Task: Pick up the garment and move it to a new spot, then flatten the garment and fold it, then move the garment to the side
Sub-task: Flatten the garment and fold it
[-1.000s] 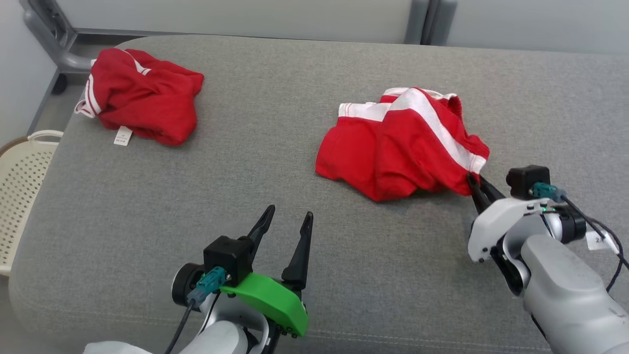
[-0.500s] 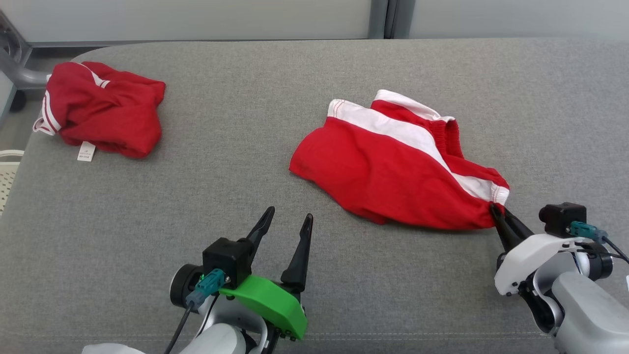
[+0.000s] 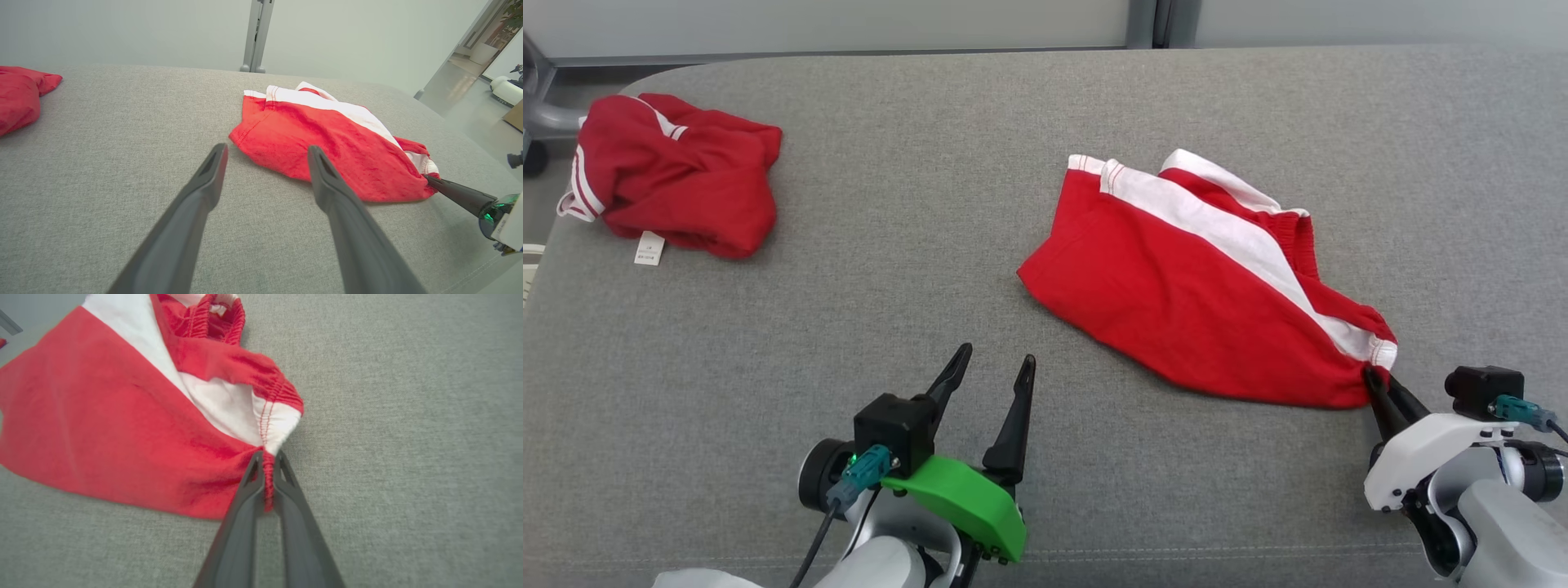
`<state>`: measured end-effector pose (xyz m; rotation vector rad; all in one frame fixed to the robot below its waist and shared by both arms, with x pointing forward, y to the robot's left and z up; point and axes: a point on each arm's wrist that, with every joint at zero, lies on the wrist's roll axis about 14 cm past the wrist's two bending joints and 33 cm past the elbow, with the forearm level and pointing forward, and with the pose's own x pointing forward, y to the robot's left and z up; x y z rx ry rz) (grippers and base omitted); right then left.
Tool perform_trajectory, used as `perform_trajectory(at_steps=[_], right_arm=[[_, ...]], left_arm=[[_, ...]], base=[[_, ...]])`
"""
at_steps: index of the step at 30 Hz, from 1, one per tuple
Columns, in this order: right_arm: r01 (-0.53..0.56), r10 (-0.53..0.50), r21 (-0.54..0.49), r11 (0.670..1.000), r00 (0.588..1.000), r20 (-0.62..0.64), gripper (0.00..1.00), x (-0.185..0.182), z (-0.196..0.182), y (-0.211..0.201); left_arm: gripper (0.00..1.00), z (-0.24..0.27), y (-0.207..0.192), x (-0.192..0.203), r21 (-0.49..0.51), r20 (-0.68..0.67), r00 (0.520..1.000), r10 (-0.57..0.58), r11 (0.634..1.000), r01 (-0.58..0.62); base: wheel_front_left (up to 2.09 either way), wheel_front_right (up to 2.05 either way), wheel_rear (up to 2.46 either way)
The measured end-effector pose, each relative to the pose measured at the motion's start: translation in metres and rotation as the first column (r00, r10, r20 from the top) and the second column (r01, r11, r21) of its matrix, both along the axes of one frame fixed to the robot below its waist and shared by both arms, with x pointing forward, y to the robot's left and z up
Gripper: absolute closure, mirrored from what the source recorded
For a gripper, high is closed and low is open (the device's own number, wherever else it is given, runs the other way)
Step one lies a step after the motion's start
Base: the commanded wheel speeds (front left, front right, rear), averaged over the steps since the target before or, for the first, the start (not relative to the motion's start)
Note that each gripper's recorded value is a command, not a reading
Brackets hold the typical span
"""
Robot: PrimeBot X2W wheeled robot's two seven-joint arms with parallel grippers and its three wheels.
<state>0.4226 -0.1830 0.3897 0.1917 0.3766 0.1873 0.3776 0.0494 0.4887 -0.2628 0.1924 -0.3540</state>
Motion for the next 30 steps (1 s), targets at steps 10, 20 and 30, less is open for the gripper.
perform_trajectory(at_steps=[10,20,30], right_arm=[[0.049,-0.049,-0.032,0.998,0.999,-0.016,0.0,-0.016,-0.007,-0.021],[0.109,-0.106,-0.028,0.994,0.99,0.096,0.0,-0.023,0.029,-0.055],[0.171,-0.166,0.0,0.985,0.956,0.241,0.0,-0.035,0.076,-0.077]], left_arm=[[0.0,-0.007,-0.006,0.003,-0.001,-0.02,1.0,-0.018,1.0,0.018],[0.0,-0.006,-0.026,0.03,0.034,-0.029,0.993,-0.116,0.993,0.117],[0.0,-0.021,-0.049,0.104,0.088,-0.147,0.969,-0.199,0.973,0.214]], base=[[0.0,0.0,0.0],[0.0,0.0,0.0],[0.0,0.0,0.0]])
